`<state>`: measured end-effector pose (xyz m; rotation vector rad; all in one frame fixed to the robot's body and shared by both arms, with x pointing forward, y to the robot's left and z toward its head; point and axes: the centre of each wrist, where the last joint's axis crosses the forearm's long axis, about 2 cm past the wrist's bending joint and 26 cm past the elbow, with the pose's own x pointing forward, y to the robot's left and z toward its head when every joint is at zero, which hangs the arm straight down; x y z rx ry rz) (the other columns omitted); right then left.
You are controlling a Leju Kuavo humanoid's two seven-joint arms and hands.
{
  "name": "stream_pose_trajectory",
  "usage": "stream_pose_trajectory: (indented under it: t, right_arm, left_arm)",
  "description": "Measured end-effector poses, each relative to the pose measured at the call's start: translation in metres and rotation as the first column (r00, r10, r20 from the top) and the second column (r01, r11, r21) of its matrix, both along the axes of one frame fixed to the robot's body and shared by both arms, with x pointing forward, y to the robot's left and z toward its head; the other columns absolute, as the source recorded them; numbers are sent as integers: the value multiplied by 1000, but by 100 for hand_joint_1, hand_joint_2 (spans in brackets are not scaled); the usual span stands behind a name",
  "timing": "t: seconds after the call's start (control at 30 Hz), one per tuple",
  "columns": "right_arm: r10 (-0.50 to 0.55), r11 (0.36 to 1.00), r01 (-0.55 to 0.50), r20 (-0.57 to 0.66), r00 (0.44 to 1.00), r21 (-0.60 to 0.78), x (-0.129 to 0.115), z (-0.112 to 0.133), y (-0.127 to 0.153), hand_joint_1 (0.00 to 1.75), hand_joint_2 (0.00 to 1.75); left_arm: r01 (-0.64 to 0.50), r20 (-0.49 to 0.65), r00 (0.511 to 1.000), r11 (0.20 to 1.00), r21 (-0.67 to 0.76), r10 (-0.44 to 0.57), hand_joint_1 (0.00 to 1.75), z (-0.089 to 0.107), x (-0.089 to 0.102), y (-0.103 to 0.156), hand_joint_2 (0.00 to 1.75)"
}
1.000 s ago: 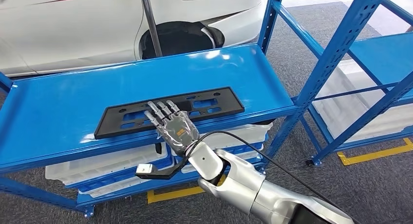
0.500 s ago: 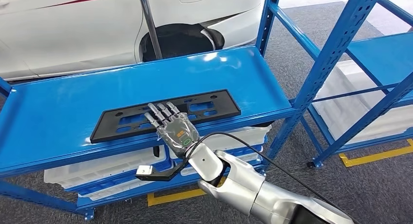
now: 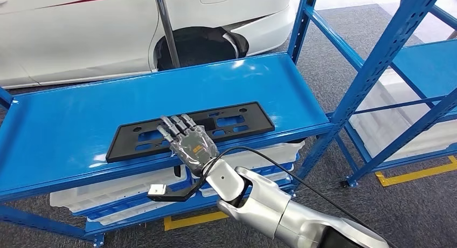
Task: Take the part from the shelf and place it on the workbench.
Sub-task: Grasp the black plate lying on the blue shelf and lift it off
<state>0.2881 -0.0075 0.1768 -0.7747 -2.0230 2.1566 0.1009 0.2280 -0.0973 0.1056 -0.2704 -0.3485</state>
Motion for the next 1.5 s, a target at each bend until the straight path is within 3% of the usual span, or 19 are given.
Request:
stream_pose_trajectory:
  t: [1.5]
  right_arm:
    - [-5, 996, -2, -84, 996, -87, 0, -3, 1, 0, 175]
  left_arm:
    - [-12, 0, 1000, 1000, -12, 12, 0, -1, -4, -1, 0]
